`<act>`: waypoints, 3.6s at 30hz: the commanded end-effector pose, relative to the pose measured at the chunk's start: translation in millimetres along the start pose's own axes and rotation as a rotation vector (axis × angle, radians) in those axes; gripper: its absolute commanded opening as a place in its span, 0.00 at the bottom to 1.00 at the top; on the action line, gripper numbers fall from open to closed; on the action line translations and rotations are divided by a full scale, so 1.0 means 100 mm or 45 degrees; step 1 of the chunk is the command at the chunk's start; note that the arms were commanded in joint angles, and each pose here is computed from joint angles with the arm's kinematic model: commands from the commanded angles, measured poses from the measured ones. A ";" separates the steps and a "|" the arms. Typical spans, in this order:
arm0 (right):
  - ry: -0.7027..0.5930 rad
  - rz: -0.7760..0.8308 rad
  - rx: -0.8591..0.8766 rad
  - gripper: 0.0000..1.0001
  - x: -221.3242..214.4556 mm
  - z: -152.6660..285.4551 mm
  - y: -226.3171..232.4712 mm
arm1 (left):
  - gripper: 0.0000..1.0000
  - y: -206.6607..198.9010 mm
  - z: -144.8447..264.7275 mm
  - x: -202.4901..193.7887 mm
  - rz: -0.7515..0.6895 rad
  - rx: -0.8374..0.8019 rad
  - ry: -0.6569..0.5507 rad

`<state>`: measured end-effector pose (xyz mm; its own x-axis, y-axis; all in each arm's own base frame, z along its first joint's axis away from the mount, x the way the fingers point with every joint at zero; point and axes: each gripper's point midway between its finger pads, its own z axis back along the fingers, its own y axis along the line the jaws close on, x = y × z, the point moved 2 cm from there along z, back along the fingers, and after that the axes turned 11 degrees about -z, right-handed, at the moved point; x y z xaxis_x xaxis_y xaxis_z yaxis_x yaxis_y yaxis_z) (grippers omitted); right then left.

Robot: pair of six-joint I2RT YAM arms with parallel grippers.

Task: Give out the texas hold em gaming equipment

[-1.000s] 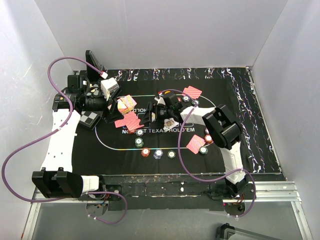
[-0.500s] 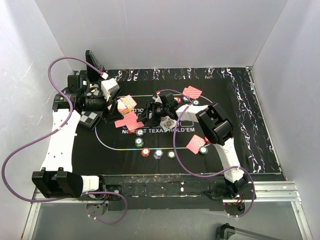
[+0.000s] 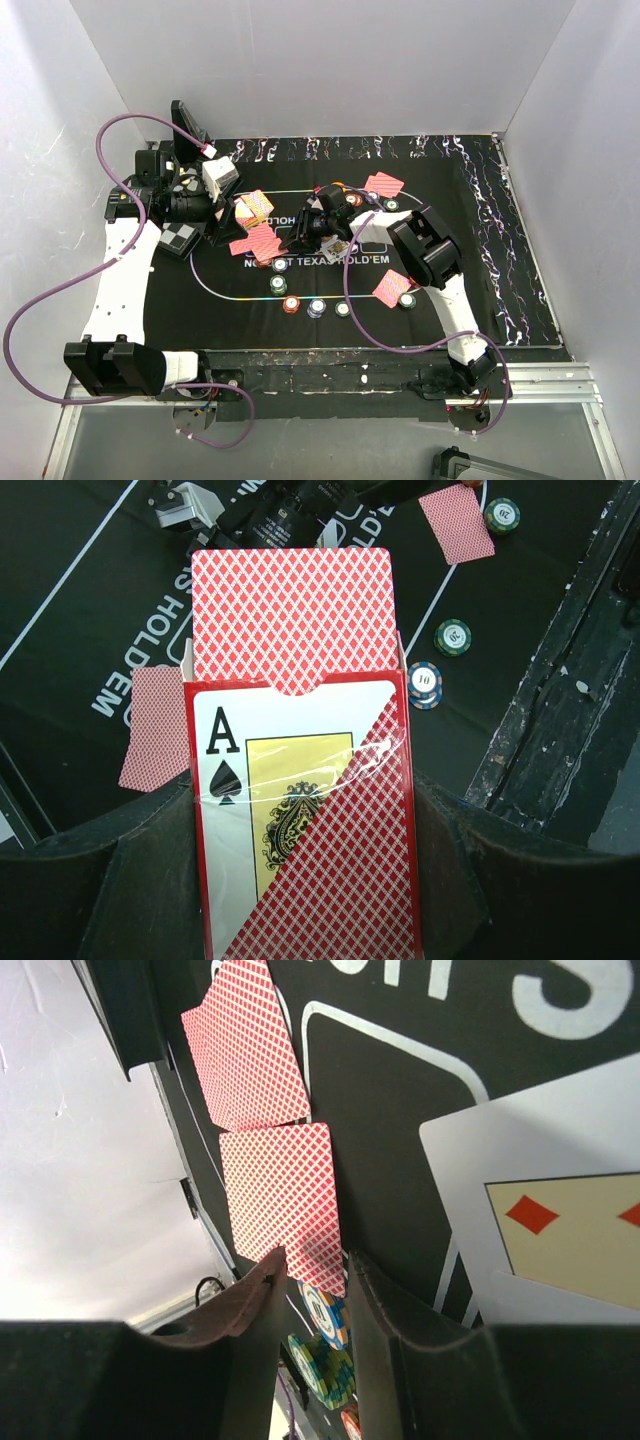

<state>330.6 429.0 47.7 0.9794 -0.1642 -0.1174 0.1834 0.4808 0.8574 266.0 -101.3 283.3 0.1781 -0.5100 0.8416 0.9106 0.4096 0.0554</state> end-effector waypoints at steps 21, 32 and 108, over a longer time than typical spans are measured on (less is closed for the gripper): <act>0.075 -0.068 0.281 0.01 -0.12 0.20 0.46 | 0.00 -0.05 0.06 0.07 -0.089 0.023 -0.048; 0.340 0.167 0.555 0.01 -0.60 0.91 0.91 | 0.00 -0.03 0.07 0.10 -0.088 0.031 -0.050; 0.082 0.580 0.307 0.91 -0.90 1.51 1.77 | 0.00 -0.44 -0.38 0.20 -0.249 -0.195 -0.082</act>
<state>263.0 392.1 264.4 0.9700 0.0650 0.2344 -0.2424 0.3403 0.9085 239.1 -152.8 253.4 0.0606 -0.5487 0.8338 0.9776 0.2012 0.0613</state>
